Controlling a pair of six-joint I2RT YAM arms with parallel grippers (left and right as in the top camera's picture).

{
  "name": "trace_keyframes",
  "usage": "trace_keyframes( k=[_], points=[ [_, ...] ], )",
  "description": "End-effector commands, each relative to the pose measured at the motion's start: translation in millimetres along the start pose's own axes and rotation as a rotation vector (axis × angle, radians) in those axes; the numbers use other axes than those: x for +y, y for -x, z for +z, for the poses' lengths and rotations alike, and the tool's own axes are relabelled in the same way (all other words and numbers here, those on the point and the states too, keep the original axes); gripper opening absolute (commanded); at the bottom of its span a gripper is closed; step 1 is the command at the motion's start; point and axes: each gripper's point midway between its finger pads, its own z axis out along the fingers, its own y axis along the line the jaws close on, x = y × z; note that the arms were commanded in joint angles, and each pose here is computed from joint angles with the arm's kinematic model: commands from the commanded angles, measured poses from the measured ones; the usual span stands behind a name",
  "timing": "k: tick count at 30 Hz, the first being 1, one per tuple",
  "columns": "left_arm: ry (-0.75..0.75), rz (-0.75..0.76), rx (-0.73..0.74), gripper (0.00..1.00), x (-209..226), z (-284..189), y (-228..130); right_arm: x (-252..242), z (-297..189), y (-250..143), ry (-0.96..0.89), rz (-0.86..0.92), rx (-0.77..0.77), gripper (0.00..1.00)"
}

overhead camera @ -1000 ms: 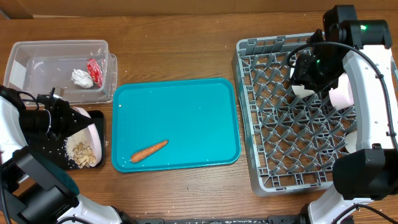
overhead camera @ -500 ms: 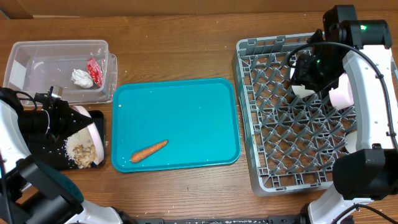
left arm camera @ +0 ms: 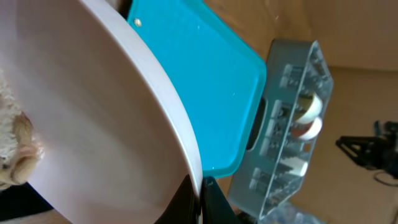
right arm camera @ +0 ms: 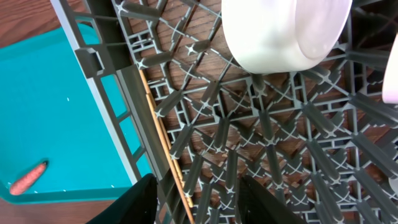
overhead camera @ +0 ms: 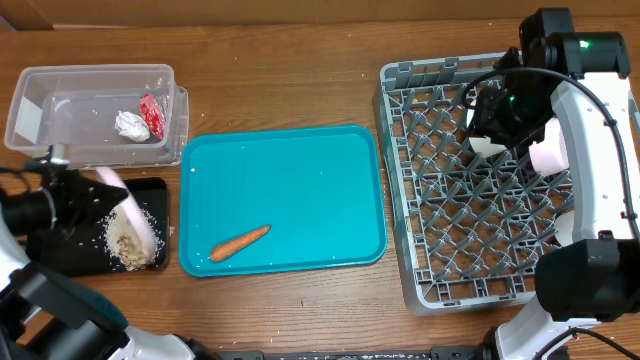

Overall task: Sort waste into correct bins and load items into the dishwasher
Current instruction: 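Tilt the plate with left gripper to dump rice and shells onto black tray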

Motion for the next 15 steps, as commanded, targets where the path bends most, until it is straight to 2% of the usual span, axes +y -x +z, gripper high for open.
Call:
trace_keyframes(
  k=[1,6,15],
  points=[
    [-0.098,0.087,-0.089,0.04,-14.4,-16.8,2.7,2.5,-12.9,2.6,-0.001,-0.02,-0.048,0.45],
    [-0.168,0.139,-0.14,0.04,-22.4,-26.9,3.6,2.5,-12.9,2.6,-0.001,-0.02,-0.048,0.45],
    [-0.202,0.168,-0.144,0.04,-29.6,-28.7,0.0,1.8,-12.9,2.7,-0.005,-0.019,-0.048,0.45]
  ],
)
